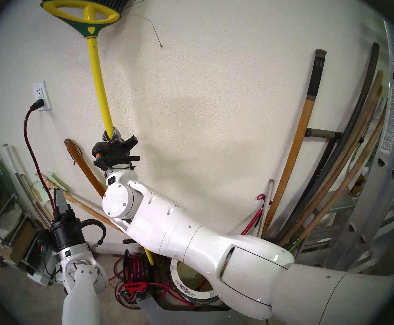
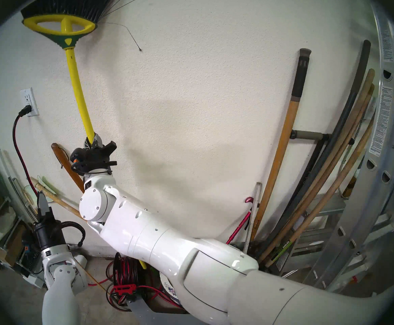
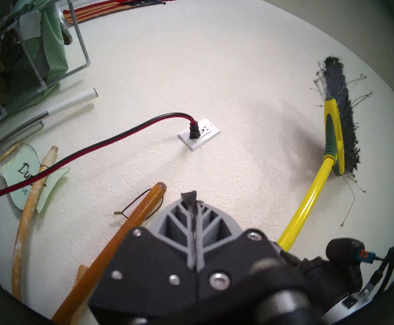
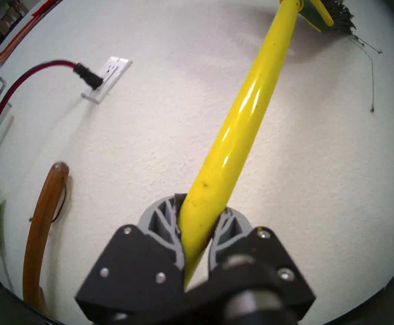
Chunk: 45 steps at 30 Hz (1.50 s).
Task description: Take wooden sticks or brooms out of the pot
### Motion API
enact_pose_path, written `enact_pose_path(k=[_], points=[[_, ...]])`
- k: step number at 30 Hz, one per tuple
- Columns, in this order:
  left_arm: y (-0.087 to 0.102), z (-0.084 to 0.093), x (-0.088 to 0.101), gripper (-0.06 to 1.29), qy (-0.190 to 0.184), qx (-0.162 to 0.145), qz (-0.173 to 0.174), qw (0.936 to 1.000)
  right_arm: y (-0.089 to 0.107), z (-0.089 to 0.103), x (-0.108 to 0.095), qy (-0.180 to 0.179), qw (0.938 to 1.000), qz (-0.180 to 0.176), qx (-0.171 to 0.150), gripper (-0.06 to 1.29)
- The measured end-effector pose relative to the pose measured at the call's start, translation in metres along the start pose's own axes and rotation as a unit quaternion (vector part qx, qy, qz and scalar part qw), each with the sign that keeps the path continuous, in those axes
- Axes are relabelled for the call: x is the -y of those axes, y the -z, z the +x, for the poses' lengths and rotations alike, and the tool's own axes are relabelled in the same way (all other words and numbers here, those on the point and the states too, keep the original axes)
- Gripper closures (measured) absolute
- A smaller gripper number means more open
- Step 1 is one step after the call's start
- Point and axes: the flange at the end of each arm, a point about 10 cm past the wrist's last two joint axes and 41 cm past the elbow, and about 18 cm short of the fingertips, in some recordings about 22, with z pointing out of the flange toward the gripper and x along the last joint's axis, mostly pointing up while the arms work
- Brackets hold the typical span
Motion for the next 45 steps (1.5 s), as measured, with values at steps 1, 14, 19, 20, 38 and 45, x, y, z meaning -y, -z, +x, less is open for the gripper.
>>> enact_pose_path(k=[1,14,19,20,38,45], points=[[0.0,0.002,0.002,1.26,-0.001,-0.002,0.002,1.0,0.002,-0.01,0.005,0.011,0.9998,0.01,0.011,1.11],[0.002,0.012,0.012,1.26,-0.006,-0.015,0.015,0.9998,0.001,-0.051,0.01,0.073,0.9949,0.035,0.061,1.11],[0.003,0.013,0.013,1.26,-0.004,-0.015,0.017,0.9997,0.001,-0.06,0.007,0.088,0.9932,0.036,0.067,1.09],[0.003,0.012,0.014,1.26,-0.003,-0.015,0.017,0.9997,0.001,-0.063,0.006,0.091,0.9928,0.037,0.069,1.08],[0.005,0.003,0.012,1.26,0.017,-0.002,0.015,0.9997,0.011,-0.091,0.006,0.109,0.9897,0.045,0.081,1.08],[0.002,0.0,0.011,1.26,0.022,-0.002,0.011,0.9997,0.014,-0.098,0.006,0.109,0.9897,0.048,0.079,1.08]])
